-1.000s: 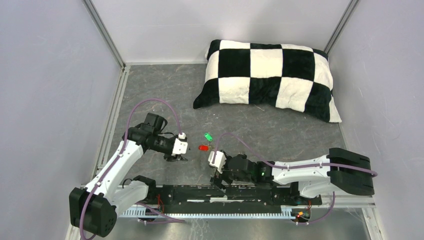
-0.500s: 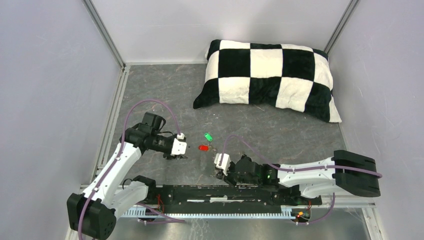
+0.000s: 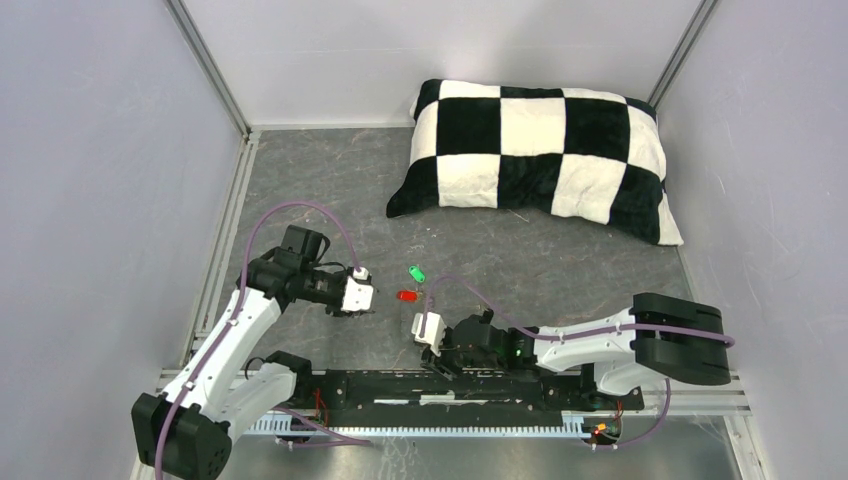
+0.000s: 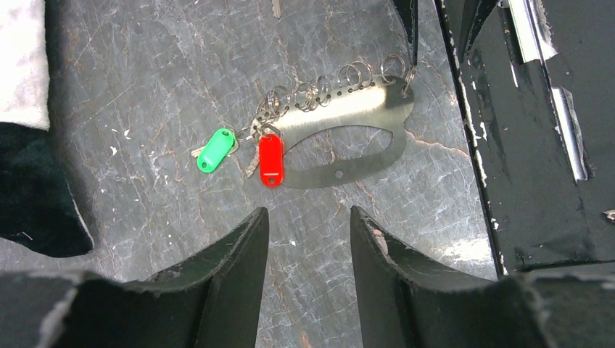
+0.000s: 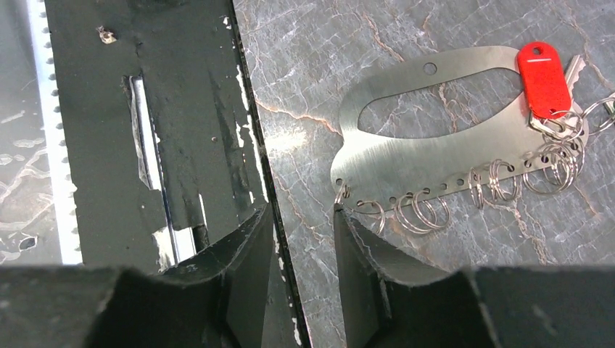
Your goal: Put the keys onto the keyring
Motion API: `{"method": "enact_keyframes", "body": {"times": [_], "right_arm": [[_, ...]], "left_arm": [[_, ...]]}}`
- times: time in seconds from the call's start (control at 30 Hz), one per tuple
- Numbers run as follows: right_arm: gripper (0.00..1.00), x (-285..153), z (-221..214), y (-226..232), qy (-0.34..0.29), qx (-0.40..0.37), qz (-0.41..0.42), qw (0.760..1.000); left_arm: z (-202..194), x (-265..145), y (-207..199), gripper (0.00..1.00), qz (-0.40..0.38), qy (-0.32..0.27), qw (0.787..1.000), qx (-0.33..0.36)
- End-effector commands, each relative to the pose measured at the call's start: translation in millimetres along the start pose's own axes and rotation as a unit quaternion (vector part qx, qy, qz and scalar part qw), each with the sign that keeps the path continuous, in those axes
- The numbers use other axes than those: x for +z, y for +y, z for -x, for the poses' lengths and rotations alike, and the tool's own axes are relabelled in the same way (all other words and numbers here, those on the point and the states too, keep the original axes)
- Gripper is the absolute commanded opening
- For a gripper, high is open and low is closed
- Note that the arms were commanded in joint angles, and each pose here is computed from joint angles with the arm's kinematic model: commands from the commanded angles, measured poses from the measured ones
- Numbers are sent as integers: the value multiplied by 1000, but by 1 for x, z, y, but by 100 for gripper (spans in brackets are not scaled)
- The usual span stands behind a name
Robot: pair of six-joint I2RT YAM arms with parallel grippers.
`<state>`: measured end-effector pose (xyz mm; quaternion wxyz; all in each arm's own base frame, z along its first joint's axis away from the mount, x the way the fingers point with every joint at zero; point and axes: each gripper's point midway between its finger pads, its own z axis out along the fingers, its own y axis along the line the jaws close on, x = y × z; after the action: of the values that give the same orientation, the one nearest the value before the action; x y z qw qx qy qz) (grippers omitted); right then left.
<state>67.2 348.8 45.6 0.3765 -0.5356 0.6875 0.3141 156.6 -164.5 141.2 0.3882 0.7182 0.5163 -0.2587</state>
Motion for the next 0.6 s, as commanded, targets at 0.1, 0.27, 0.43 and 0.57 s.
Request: {"method": "enact_keyframes", "body": {"times": [0.1, 0.27, 0.43, 0.57], "right_arm": [[43, 14, 23, 2, -21, -10, -1, 1000], [42, 19, 18, -6, 0, -11, -24, 1000], [38, 17, 15, -16, 6, -7, -53, 999], [38, 10, 21, -18, 1, -17, -57, 998]], "left_arm": [[4, -2, 4, 52, 12, -5, 1000, 20], [6, -3, 5, 52, 15, -7, 1000, 21], [6, -4, 0, 52, 8, -6, 1000, 28], [7, -4, -1, 52, 7, -9, 1000, 28]]}}
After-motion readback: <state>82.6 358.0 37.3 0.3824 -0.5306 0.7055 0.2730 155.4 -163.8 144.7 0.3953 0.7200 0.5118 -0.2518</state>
